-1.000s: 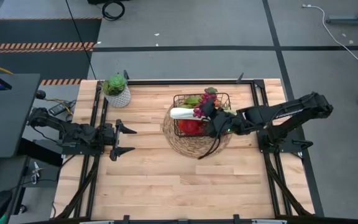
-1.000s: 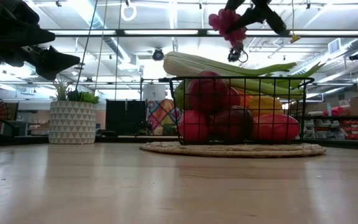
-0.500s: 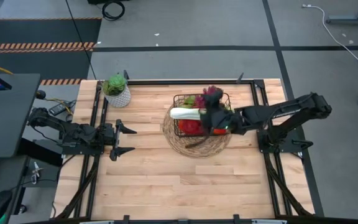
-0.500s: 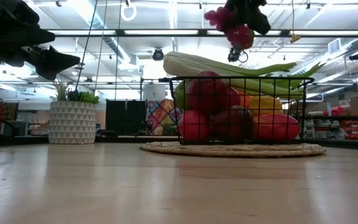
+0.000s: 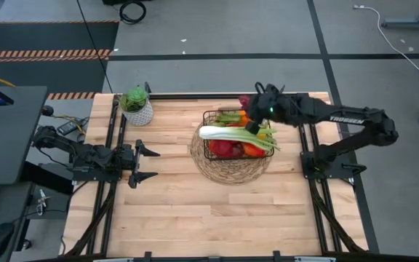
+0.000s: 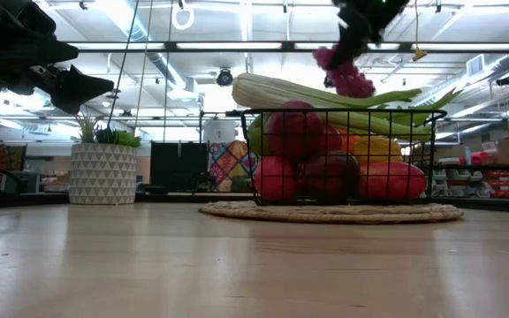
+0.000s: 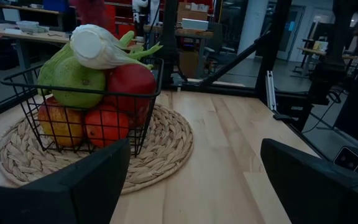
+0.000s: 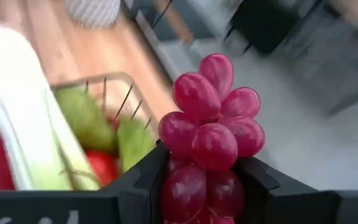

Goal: Build produce basket
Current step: Put the red grapes into the black wire basket

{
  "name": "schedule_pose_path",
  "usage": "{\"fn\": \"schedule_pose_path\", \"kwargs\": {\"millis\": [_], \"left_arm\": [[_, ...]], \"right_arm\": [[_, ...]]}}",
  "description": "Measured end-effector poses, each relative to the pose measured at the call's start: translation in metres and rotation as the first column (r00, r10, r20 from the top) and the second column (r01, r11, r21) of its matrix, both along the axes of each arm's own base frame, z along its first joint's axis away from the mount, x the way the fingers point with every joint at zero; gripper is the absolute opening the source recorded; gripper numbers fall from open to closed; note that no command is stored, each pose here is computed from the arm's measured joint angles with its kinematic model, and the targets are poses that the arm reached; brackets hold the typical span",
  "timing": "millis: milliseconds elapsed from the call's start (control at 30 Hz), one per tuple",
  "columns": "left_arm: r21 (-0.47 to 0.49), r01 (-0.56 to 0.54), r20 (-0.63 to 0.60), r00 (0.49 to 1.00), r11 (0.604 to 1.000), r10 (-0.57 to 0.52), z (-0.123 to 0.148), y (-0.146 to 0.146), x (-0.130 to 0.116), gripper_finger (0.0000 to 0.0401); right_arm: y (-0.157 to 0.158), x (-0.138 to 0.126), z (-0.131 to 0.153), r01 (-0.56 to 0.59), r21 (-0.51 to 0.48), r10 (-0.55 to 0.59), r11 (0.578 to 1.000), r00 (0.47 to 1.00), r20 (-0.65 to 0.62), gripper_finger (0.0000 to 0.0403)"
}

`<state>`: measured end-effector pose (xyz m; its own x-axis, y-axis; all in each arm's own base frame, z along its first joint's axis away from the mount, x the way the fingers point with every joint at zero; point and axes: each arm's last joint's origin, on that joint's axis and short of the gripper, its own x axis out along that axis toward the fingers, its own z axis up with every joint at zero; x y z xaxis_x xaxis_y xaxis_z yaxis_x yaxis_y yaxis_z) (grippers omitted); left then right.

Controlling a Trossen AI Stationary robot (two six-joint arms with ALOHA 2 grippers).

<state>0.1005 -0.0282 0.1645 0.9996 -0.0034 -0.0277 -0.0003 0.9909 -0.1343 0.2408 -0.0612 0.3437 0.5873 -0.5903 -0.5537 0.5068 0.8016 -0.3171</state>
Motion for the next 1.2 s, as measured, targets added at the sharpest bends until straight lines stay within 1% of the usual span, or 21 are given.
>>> {"fn": "schedule_pose_path", "kwargs": {"millis": [100, 200, 367, 433, 533, 633, 733, 867, 1033, 1200], "left_arm": [[0.0, 0.0, 0.0, 1.0, 1.0, 0.0, 0.0, 0.0, 0.0, 0.0369], [0.0, 0.0, 0.0, 1.0, 1.0, 0.0, 0.0, 0.0, 0.0, 0.0369], [0.0, 0.0, 0.0, 1.0, 1.0, 0.0, 0.0, 0.0, 0.0, 0.0369], [0.0, 0.0, 0.0, 1.0, 1.0, 0.0, 0.0, 0.0, 0.0, 0.0369], [0.0, 0.0, 0.0, 1.0, 1.0, 0.0, 0.0, 0.0, 0.0, 0.0369], [0.0, 0.0, -0.001, 1.0, 1.0, 0.0, 0.0, 0.0, 0.0, 0.0369], [0.0, 0.0, -0.001, 1.0, 1.0, 0.0, 0.0, 0.0, 0.0, 0.0369], [0.0, 0.0, 0.0, 1.0, 1.0, 0.0, 0.0, 0.0, 0.0, 0.0369], [0.0, 0.0, 0.0, 1.0, 1.0, 0.0, 0.0, 0.0, 0.0, 0.0369], [0.0, 0.0, 0.0, 1.0, 1.0, 0.0, 0.0, 0.0, 0.0, 0.0369]], "right_arm": [[-0.017, -0.007, -0.007, 0.02, 0.162, -0.019, 0.987, 1.0, -0.006, 0.0137], [-0.029, -0.011, -0.011, 0.029, 0.227, -0.025, 0.973, 1.0, -0.017, 0.0137], [-0.04, -0.016, -0.011, 0.016, 0.285, -0.017, 0.958, 1.0, 0.0, 0.0137], [-0.042, -0.019, -0.013, 0.019, 0.304, -0.015, 0.953, 1.0, -0.015, 0.0137], [-0.046, -0.022, -0.024, 0.043, 0.313, -0.026, 0.949, 0.998, -0.058, 0.0137], [-0.05, -0.026, -0.037, 0.089, 0.347, -0.063, 0.934, 0.994, -0.086, 0.0137], [-0.052, -0.027, -0.047, 0.082, 0.39, -0.052, 0.917, 0.995, -0.085, 0.0137], [-0.052, -0.028, -0.051, 0.078, 0.417, -0.049, 0.906, 0.996, -0.079, 0.0141], [-0.051, -0.027, -0.05, 0.04, 0.446, -0.016, 0.894, 0.998, -0.056, 0.016], [-0.051, -0.026, -0.05, 0.029, 0.451, -0.005, 0.892, 0.999, -0.054, 0.019]]}}
